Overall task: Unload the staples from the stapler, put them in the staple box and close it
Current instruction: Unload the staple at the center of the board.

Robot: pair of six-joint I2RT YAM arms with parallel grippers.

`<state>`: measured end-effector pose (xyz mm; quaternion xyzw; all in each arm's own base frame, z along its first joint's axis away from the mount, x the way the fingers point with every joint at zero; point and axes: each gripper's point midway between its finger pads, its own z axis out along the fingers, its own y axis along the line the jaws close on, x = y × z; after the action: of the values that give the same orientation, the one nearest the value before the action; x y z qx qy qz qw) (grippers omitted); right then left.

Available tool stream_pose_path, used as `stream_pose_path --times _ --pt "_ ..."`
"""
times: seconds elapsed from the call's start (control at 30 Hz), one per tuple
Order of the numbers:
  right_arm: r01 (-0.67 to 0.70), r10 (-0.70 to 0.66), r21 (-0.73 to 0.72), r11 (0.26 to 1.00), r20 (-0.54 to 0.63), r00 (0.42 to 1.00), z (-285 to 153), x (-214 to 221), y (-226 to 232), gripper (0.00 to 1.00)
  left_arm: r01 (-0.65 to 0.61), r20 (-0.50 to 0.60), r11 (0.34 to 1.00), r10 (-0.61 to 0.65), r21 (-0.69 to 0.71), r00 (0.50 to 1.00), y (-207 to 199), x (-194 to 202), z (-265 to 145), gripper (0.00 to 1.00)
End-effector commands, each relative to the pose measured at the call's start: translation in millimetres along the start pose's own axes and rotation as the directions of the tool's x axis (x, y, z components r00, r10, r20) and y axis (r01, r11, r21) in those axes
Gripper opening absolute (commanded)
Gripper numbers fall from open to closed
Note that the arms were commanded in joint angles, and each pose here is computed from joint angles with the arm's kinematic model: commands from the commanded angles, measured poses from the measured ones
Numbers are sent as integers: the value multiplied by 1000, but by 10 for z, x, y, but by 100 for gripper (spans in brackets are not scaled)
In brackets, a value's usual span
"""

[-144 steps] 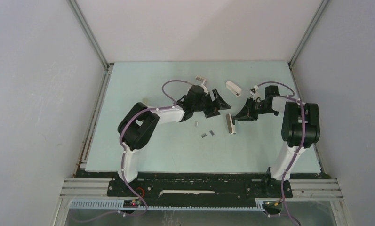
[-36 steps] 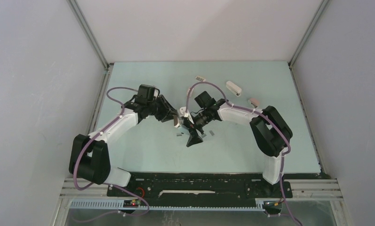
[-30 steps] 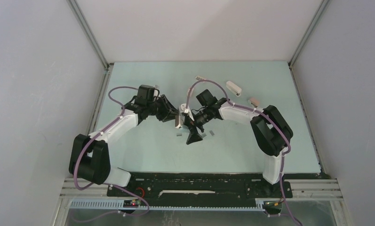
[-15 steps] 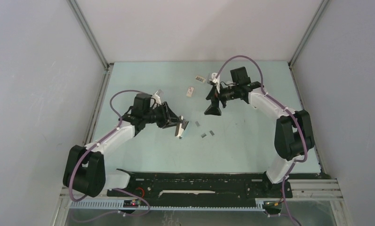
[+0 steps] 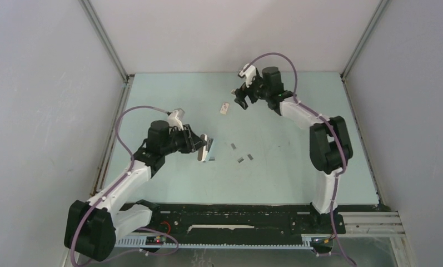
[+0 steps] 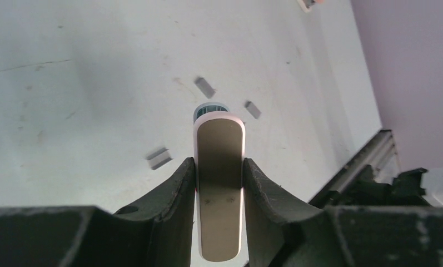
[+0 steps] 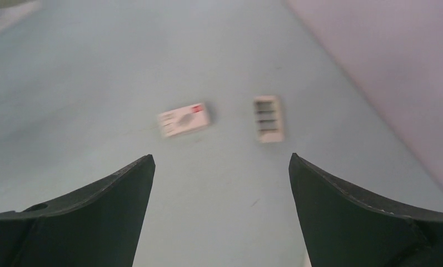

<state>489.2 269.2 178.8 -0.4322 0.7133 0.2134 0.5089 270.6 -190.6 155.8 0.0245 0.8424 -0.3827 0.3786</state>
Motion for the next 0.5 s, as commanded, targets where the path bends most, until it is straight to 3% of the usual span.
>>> stream_pose_path --times 0.0,0.17,0.47 --pt "54 -126 445 894 133 983 282 -339 -611 100 -126 147 990 134 -64 980 128 -221 -71 0" --pt "163 -203 302 939 104 974 670 -266 -404 100 -155 206 984 171 -91 964 188 -225 -137 0" --pt "269 -292 317 910 28 956 1253 -22 -432 100 -196 282 975 217 -103 934 342 -127 -124 0"
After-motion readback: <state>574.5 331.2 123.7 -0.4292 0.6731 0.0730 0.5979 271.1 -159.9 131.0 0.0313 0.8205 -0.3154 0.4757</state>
